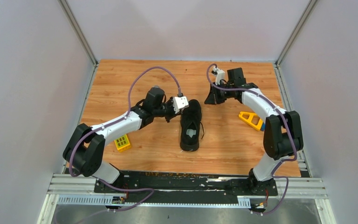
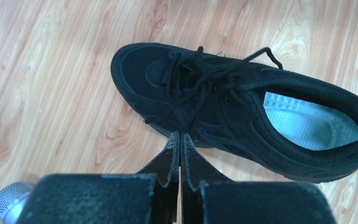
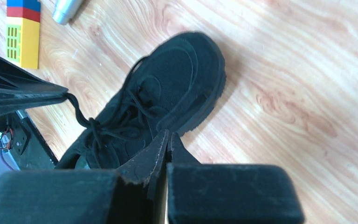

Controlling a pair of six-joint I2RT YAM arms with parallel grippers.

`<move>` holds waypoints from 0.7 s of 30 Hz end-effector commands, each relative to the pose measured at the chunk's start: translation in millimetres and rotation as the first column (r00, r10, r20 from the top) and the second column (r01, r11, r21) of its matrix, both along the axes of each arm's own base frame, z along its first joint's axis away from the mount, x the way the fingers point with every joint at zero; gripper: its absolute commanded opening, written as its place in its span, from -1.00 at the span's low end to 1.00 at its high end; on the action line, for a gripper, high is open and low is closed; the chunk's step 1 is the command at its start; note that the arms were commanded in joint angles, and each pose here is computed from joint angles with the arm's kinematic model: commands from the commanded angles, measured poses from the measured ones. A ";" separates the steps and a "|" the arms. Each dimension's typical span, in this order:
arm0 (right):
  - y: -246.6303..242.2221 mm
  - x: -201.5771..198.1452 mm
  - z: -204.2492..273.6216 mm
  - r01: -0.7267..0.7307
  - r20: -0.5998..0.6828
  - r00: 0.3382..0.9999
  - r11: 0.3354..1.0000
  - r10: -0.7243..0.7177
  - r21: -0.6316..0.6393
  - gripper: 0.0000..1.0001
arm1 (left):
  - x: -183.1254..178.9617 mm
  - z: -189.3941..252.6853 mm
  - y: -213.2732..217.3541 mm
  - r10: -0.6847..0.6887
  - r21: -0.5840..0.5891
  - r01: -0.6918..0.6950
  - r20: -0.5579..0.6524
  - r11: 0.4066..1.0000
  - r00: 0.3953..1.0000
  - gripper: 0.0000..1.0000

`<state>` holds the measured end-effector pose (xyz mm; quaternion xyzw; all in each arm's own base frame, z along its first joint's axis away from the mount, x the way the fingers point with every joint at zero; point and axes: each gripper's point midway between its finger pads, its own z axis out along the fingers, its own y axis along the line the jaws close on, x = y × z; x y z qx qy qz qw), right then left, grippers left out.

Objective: Tie the shoes

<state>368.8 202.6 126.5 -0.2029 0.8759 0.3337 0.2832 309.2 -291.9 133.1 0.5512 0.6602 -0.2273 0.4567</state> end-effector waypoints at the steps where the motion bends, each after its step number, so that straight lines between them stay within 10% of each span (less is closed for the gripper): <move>1: 11.5 21.7 22.8 -0.064 0.117 0.991 0.998 0.066 -0.020 -1.00 | -4.0 15.3 1.1 0.001 -0.051 -0.001 0.005 0.999 1.000 -1.00; 4: 15.6 22.3 20.6 -0.109 0.090 0.990 0.994 0.109 -0.007 -0.98 | -4.9 15.3 -0.1 0.002 -0.062 -0.003 -0.004 0.998 1.000 -1.00; 13: 25.1 -21.3 3.2 0.062 -0.416 0.908 0.966 0.050 0.250 -0.06 | -2.5 21.9 -16.8 -0.047 -0.118 0.044 -0.026 0.992 0.999 -1.00; 21: 28.0 -31.8 0.4 0.209 -0.609 0.793 0.931 0.017 0.299 -0.10 | -2.1 19.6 -19.2 -0.058 -0.117 0.053 -0.037 0.992 0.998 -1.00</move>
